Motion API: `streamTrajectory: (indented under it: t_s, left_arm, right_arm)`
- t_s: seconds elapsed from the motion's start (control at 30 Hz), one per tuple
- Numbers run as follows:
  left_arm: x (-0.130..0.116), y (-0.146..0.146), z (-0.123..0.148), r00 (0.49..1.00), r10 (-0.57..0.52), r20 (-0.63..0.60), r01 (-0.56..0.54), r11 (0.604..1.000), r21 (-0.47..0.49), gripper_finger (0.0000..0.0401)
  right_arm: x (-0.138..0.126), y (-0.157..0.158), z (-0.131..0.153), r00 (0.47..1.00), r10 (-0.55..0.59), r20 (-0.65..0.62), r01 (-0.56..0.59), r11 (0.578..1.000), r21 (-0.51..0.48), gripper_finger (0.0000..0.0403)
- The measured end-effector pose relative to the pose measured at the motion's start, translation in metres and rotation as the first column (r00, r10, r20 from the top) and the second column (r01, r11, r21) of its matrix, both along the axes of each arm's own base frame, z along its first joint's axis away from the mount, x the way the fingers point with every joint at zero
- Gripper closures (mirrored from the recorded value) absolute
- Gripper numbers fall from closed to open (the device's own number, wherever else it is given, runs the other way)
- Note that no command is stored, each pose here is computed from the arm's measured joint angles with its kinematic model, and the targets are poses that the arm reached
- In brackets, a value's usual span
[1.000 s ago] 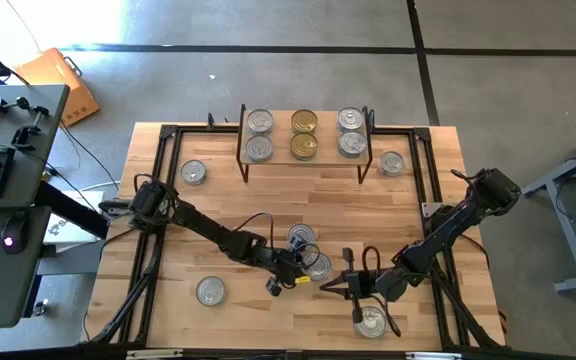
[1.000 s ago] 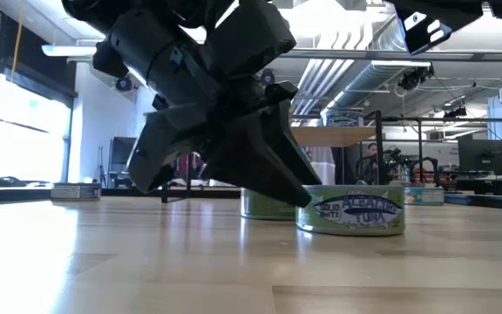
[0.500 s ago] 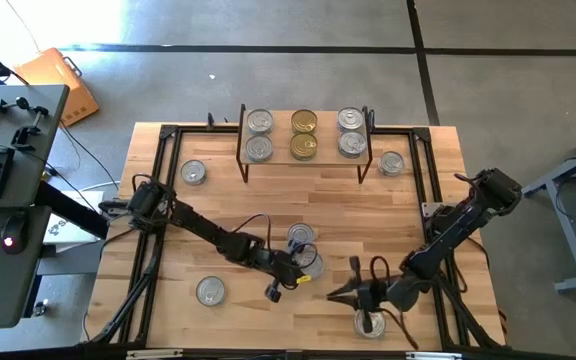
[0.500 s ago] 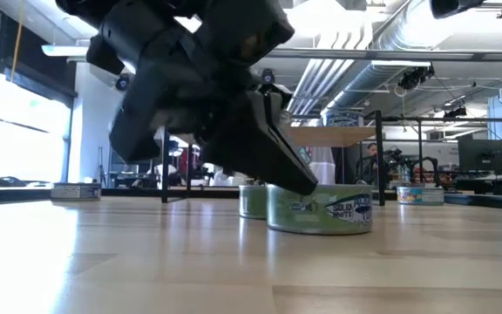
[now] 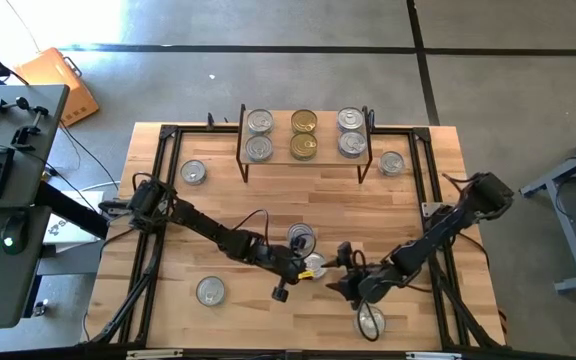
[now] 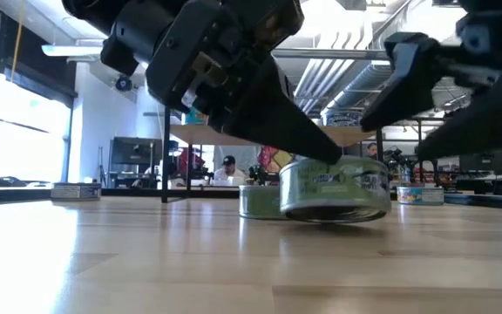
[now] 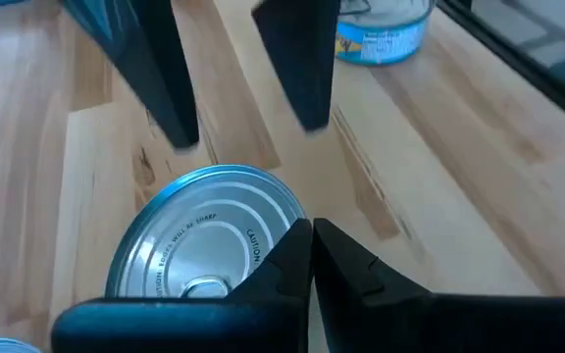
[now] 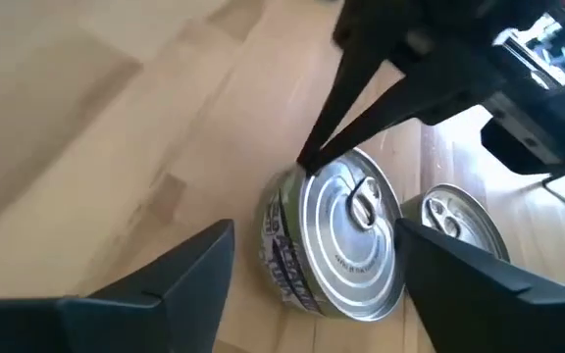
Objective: Stack canned seafood by type on shelf
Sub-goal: Stack the green tuna can on top of the other green tuna can on the shelf
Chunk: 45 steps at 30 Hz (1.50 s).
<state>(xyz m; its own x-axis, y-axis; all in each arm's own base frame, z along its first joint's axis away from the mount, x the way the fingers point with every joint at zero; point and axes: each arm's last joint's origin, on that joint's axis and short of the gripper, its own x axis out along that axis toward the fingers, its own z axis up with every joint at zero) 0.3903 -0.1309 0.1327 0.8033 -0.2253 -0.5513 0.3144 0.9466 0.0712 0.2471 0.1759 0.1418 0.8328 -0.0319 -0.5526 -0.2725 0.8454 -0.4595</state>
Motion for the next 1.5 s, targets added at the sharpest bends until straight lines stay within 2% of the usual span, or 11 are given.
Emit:
streamTrajectory:
  t_s: [0.3,0.47,0.6,0.73,0.8,0.9,1.0,1.13,1.3,1.37,1.5]
  left_arm:
    - [0.005,0.008,0.005,0.998,0.053,0.040,-0.051,0.997,-0.062,0.0401]
    - [0.007,0.009,0.007,0.996,0.061,0.061,-0.056,0.996,-0.068,0.0401]
    - [0.006,0.006,0.009,0.996,0.059,0.069,-0.054,0.996,-0.066,0.0401]
    - [0.001,0.001,0.015,0.995,0.083,0.062,-0.081,0.996,-0.037,0.0401]
    - [-0.001,0.001,0.020,0.991,0.124,0.044,-0.120,0.990,-0.073,0.0400]
    - [-0.005,0.002,0.028,0.986,0.169,-0.006,-0.169,0.980,-0.107,0.0392]
    - [-0.021,0.007,0.040,0.976,0.184,-0.114,-0.191,0.980,-0.062,0.0381]
    - [-0.045,0.014,0.063,0.930,0.322,-0.179,-0.321,0.946,0.037,0.0376]
    - [-0.075,0.016,0.067,0.860,0.507,-0.061,-0.475,0.838,0.269,0.0385]
    - [-0.084,0.018,0.061,0.852,0.521,-0.041,-0.492,0.827,0.273,0.0390]
    - [-0.096,0.029,0.039,0.854,0.520,-0.006,-0.508,0.836,0.208,0.0398]
  right_arm:
    - [0.008,-0.005,-0.021,0.999,-0.026,-0.032,0.023,0.995,-0.099,0.0121]
    - [0.009,-0.004,-0.027,0.998,-0.052,-0.018,0.050,0.993,-0.103,0.0126]
    - [0.010,-0.004,-0.027,0.997,-0.079,-0.001,0.079,0.995,-0.063,0.0165]
    - [0.010,-0.004,-0.026,0.990,-0.141,0.007,0.141,0.990,0.020,0.0243]
    - [0.011,-0.003,-0.025,0.985,-0.172,0.017,0.170,0.983,0.075,0.0284]
    - [0.010,0.000,-0.023,0.982,-0.189,0.023,0.184,0.975,0.124,0.0287]
    - [0.004,0.003,-0.018,0.977,-0.212,0.029,0.205,0.966,0.158,0.0286]
    - [-0.002,0.006,-0.002,0.972,-0.227,0.066,0.209,0.956,0.205,0.0286]
    - [0.004,0.006,0.037,0.955,-0.275,0.114,0.258,0.956,0.143,0.0286]
    - [0.010,0.005,0.059,0.949,-0.285,0.137,0.274,0.957,0.094,0.0286]
    - [0.030,-0.010,0.093,0.939,-0.318,0.134,0.330,0.940,-0.086,0.0286]
